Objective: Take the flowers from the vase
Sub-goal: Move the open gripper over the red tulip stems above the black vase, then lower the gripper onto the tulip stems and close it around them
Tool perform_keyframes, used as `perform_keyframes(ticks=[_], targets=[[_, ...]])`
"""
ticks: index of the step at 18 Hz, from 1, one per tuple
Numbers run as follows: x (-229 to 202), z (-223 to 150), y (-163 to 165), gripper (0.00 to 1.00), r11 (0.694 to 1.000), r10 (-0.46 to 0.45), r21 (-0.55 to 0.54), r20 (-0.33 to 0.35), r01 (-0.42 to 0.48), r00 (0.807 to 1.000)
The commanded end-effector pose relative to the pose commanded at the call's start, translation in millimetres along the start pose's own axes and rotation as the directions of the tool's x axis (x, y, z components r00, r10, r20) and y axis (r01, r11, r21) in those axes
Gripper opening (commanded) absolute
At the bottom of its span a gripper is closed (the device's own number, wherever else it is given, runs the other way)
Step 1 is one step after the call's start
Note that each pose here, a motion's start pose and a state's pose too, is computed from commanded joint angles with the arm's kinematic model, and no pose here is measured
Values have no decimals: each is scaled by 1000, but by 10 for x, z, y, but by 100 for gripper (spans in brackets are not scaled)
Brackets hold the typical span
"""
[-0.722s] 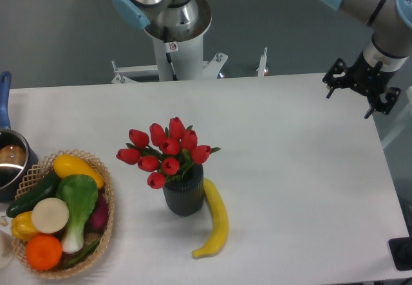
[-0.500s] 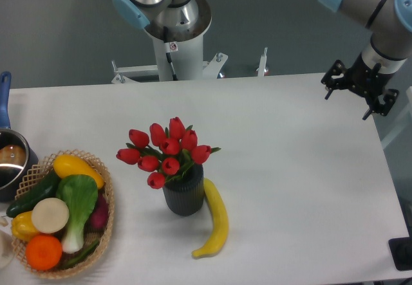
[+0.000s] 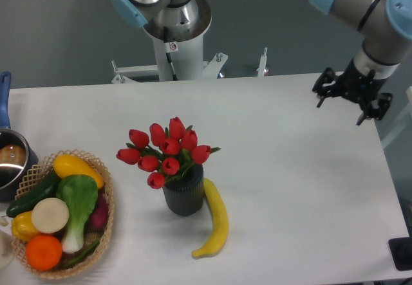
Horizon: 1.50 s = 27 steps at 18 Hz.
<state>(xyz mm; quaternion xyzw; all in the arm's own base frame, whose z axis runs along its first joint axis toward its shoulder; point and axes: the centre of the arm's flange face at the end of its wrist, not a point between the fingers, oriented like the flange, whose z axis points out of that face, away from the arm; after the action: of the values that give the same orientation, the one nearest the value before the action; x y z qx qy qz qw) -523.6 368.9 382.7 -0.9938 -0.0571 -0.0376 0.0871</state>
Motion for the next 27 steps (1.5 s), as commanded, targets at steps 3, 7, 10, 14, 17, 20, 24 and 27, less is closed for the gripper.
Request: perform_keyframes(ticks=[3,7,10,14,17,20,24,27], targets=[[408,-100,-87,100,991,53,119,112,-66,992],[1010,-11,-21,100,971,103,209,70,-115,992],[1431,-59,29,100,949,145,269,84,-163,986],[1642,-11,6,100,927,183,311,115,-210,976],[1758,206,-181,100,920,235,306,74,-247,969],[1823,349,-357,100,886,306,354,40,-300,951],[1906,323,-419,100,828,356,462,7,-319,934],[1952,288,-470,100,790,371,533,-22,-303,928]])
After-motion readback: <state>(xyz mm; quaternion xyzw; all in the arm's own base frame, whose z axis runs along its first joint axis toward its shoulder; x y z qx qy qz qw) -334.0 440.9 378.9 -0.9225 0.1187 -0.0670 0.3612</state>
